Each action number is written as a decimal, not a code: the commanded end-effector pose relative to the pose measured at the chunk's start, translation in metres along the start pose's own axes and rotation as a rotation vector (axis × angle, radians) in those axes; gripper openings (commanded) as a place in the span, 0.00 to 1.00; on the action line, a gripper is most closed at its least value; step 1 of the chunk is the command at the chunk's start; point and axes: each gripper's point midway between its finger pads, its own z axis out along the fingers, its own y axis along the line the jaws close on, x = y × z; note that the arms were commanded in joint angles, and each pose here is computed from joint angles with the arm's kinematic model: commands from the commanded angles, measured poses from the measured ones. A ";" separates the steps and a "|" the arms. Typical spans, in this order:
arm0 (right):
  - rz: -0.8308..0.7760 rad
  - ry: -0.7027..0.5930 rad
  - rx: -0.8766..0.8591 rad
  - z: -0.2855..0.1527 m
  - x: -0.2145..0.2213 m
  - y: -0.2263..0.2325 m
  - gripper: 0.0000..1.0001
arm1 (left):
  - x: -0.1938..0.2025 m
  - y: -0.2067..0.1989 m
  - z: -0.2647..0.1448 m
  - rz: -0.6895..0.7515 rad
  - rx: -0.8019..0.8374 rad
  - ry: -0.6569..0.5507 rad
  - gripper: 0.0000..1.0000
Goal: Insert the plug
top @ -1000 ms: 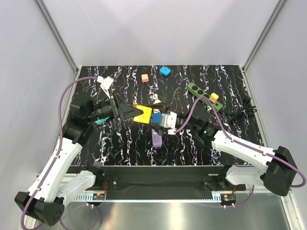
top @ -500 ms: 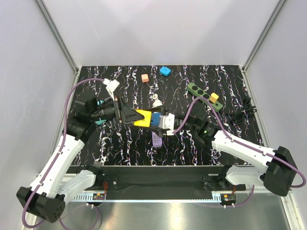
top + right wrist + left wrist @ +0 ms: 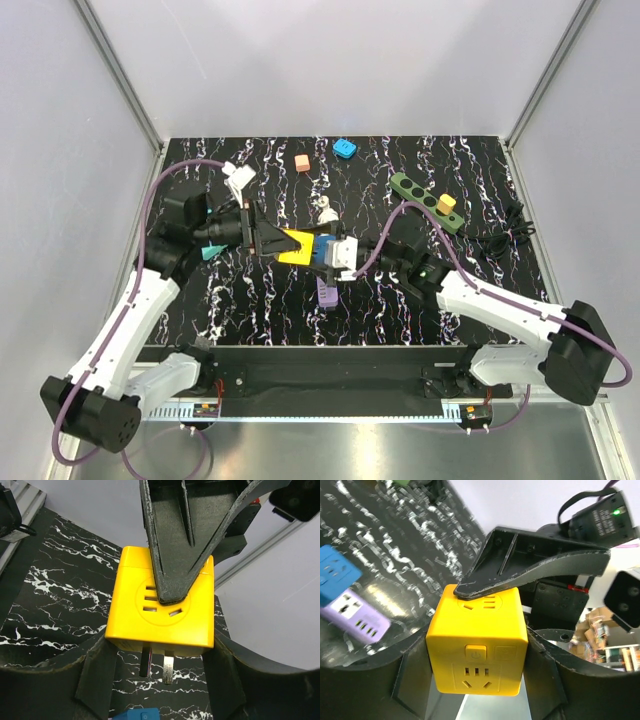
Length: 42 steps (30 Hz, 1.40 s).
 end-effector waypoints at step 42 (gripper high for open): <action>0.535 -0.421 0.354 -0.108 -0.077 0.019 1.00 | -0.098 0.380 -0.249 0.709 -1.393 0.418 0.00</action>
